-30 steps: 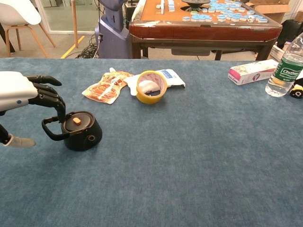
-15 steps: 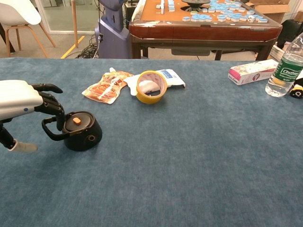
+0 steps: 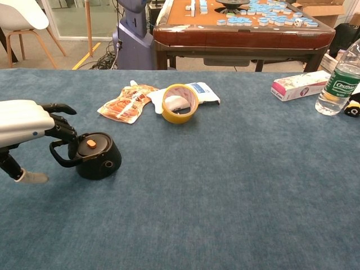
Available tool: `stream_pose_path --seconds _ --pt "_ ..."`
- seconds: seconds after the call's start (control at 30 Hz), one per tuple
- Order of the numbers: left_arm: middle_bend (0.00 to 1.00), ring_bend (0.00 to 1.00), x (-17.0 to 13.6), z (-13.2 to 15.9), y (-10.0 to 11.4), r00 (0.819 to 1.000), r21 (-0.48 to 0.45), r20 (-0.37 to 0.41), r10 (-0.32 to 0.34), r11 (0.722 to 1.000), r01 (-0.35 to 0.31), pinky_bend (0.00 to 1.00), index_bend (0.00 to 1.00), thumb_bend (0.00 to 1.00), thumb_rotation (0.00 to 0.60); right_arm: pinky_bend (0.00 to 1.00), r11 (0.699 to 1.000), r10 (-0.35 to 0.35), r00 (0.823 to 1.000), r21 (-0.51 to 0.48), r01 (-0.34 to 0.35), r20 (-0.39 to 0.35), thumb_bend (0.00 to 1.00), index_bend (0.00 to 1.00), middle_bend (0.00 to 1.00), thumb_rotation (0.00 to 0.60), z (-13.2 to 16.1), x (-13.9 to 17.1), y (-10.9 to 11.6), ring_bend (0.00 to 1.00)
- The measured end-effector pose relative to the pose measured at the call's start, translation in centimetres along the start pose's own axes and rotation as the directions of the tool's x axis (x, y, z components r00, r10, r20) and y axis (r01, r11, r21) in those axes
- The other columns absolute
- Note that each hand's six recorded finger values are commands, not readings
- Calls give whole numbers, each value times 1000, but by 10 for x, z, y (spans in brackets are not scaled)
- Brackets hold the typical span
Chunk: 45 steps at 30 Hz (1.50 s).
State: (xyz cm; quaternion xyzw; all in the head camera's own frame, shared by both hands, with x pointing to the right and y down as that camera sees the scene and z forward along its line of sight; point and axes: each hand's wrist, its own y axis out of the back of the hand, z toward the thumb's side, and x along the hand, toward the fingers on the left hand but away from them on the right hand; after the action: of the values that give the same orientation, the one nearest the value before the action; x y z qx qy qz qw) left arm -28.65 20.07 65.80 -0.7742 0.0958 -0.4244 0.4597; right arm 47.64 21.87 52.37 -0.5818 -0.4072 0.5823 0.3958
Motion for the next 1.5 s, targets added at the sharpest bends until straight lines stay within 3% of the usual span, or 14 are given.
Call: stream_pose_path --seconds 0.97,1.23,1.5 --pt "406 312 1 8 -13 1000 42 19 -15 999 14 36 443 193 600 278 1000 4 1000 -1 -4 17 172 334 366 600 -5 3 -1 254" --pt "459 392 0 11 -14 1000 54 11 -17 998 17 36 485 194 600 278 1000 5 1000 -2 -5 20 171 334 366 600 -6 4 -1 254" --pt "468 393 -1 11 -18 999 55 -7 -33 998 34 36 493 193 600 278 1000 9 1000 -4 -8 23 172 334 366 600 -7 5 -2 254"
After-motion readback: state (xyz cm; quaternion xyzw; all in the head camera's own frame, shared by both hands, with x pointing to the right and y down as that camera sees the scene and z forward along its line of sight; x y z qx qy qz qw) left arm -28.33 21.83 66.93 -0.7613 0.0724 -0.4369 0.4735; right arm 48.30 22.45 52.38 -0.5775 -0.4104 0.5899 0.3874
